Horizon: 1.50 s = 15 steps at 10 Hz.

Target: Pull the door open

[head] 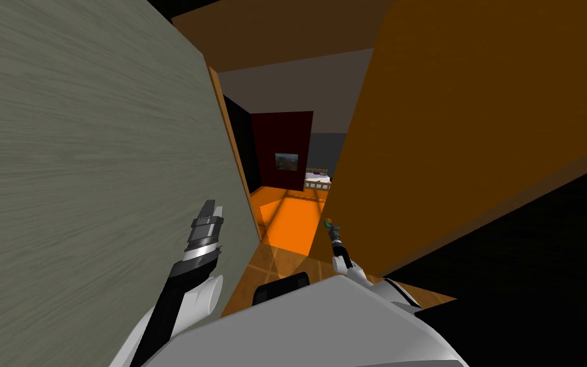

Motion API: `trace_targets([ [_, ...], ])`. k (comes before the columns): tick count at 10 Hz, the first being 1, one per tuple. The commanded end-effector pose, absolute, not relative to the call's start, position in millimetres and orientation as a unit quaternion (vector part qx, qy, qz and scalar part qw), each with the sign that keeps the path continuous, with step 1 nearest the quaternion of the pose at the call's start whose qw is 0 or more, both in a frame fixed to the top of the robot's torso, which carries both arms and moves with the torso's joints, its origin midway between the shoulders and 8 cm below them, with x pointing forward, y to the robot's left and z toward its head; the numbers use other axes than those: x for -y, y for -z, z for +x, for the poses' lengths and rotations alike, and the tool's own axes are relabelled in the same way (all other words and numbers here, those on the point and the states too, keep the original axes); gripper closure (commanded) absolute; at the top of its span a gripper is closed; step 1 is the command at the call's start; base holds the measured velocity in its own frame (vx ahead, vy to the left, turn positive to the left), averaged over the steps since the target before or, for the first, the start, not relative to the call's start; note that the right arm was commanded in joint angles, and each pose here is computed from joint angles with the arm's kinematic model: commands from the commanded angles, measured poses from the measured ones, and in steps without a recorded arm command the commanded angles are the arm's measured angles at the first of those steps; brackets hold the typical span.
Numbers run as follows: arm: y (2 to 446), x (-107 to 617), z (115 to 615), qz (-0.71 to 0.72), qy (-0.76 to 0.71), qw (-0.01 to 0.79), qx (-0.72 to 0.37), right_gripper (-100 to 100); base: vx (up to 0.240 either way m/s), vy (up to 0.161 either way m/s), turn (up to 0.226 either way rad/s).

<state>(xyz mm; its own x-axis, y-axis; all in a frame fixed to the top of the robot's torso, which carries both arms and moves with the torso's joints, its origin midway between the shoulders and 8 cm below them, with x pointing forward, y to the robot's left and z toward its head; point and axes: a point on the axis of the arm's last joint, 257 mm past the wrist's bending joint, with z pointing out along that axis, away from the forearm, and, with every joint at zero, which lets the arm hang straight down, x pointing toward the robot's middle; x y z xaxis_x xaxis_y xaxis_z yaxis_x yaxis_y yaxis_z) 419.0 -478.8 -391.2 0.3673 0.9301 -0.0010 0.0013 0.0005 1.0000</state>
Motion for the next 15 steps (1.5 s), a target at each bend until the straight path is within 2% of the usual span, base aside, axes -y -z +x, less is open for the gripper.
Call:
trace_targets([
  [1,391.8,478.6,418.6,0.585,-0.397,0.584,-0.399,100,-0.015,0.002,0.006],
  [5,392.4,475.7,418.1,0.582,-0.401,0.581,-0.404,100,-0.032,-0.004,0.025],
  [13,391.4,459.5,413.2,0.558,-0.434,0.559,-0.434,100,-0.222,-0.024,0.107],
  [15,393.5,455.0,410.6,0.556,-0.438,0.554,-0.439,100,-0.118,-0.008,0.063],
])
